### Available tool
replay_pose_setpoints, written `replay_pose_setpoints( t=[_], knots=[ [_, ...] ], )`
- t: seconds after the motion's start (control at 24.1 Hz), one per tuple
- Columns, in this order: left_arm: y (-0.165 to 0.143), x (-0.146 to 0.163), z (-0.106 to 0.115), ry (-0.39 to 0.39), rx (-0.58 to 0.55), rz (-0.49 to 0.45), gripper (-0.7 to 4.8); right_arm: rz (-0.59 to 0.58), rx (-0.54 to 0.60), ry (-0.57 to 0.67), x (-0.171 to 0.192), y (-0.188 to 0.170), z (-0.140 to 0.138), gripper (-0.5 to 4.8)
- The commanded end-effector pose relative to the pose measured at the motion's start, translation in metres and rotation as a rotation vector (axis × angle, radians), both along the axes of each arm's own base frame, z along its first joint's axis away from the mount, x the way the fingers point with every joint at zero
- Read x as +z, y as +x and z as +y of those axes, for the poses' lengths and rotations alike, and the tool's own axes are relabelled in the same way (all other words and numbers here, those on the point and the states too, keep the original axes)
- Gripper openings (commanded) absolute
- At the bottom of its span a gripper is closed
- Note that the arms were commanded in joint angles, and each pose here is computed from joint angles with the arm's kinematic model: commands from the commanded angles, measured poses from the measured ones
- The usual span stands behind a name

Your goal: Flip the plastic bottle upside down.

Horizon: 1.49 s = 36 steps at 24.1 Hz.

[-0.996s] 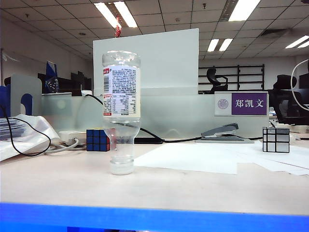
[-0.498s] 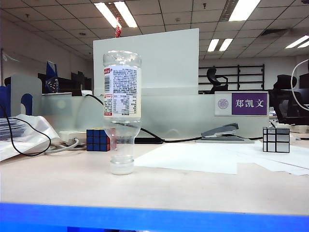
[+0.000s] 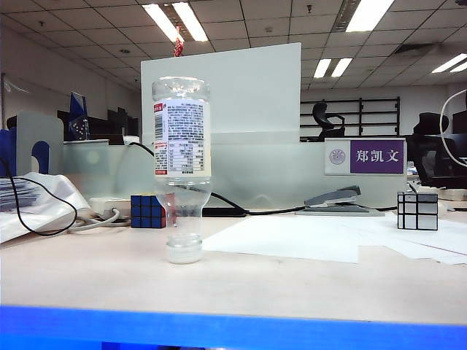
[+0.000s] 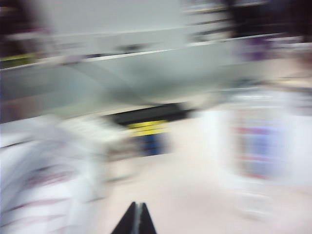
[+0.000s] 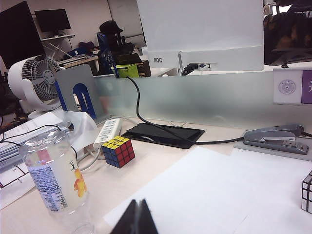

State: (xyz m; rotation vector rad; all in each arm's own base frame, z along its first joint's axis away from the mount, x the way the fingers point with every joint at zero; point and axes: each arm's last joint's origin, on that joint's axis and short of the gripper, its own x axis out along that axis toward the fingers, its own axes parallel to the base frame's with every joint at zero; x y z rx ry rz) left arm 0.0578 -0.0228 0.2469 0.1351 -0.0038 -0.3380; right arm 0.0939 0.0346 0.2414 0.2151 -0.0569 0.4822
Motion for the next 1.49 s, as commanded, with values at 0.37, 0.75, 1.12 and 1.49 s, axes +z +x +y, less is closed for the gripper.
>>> replay_pose_setpoints(
  t=[0.37,0.75,1.12,1.49],
  knots=[
    [0.021,-0.018,0.018,-0.099,0.246,-0.165,-0.05,-0.004,-0.002,-0.001,0.001,-0.001,0.0,-0.01],
    [0.032,-0.051,0.018,-0.203,0.154,-0.066,-0.05,0.002,-0.001,-0.003,0.001,-0.001,0.0,-0.01],
    [0.039,-0.072,0.021,-0.205,0.253,-0.074,-0.05,0.001,-0.001,-0.003,0.001,-0.001,0.0,-0.01],
    [0.039,-0.075,0.022,-0.197,0.295,-0.049,-0.05,0.002,-0.001,-0.003,0.001,-0.001,0.0,-0.01]
  ],
)
